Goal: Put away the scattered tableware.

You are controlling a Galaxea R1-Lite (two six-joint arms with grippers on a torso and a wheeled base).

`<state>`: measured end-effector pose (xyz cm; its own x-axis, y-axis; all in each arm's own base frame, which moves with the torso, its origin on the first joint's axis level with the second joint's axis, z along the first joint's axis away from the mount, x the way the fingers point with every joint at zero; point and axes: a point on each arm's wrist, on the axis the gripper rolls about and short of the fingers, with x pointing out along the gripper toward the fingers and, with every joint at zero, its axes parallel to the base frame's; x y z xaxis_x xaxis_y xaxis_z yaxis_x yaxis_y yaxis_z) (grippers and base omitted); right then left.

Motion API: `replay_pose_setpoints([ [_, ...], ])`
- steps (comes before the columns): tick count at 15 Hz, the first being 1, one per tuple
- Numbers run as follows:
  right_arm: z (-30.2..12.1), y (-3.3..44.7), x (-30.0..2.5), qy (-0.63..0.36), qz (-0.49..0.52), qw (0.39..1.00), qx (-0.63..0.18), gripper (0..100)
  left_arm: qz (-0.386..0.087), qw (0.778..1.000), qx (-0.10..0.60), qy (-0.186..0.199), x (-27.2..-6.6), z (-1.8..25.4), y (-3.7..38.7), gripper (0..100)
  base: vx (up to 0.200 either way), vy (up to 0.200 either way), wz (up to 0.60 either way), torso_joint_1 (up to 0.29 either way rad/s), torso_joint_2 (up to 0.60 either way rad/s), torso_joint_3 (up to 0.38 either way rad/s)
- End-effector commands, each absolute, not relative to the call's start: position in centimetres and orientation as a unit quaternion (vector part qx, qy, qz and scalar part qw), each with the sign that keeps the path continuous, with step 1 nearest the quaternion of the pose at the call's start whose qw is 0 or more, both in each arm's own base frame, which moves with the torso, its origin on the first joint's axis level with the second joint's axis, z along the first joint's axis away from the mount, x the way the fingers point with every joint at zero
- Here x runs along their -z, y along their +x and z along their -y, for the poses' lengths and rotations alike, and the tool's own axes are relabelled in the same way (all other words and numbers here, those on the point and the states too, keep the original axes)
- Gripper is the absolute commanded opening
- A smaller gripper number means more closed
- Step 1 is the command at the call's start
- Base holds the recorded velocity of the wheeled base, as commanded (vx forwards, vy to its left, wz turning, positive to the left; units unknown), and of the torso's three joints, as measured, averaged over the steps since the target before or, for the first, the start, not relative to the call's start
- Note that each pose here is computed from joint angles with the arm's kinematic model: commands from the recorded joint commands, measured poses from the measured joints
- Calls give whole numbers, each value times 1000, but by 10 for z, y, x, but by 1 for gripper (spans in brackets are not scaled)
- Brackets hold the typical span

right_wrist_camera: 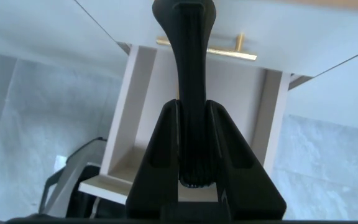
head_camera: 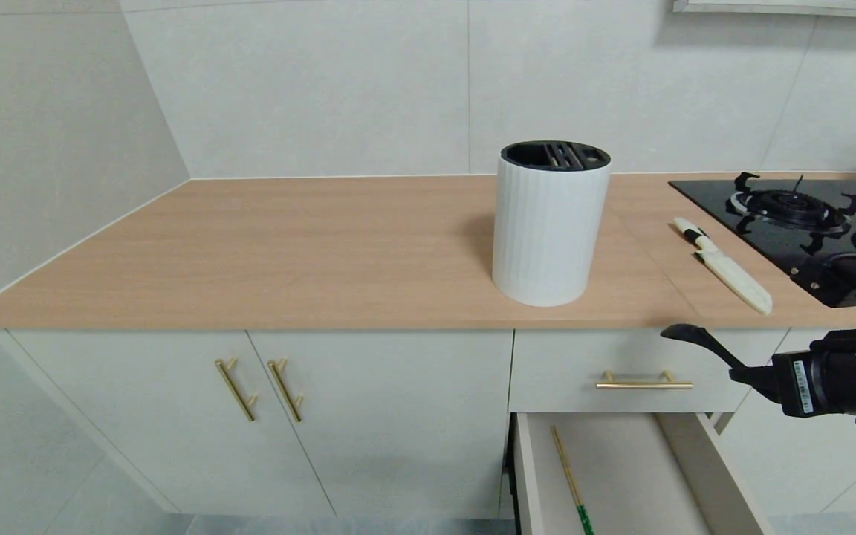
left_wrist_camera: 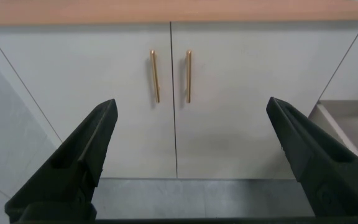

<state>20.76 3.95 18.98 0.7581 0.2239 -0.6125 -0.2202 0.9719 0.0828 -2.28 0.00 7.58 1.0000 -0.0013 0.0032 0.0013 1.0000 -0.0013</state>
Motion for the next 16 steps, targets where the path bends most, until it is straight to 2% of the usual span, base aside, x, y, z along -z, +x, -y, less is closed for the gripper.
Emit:
replay_pose_setpoints([
  [1,-40,208,-188,3,-331,936,-120,0,2,1000,1,-1,-76,0,-23,100,0,0,0,-198,452,261],
  [7,-47,207,-184,-3,-338,932,-134,0,2,1000,1,-1,-76,0,-23,100,0,0,0,-196,485,282],
  [16,-51,228,-157,-6,-392,911,-127,0,2,1000,1,-1,-76,0,-23,100,0,0,0,-148,455,303],
])
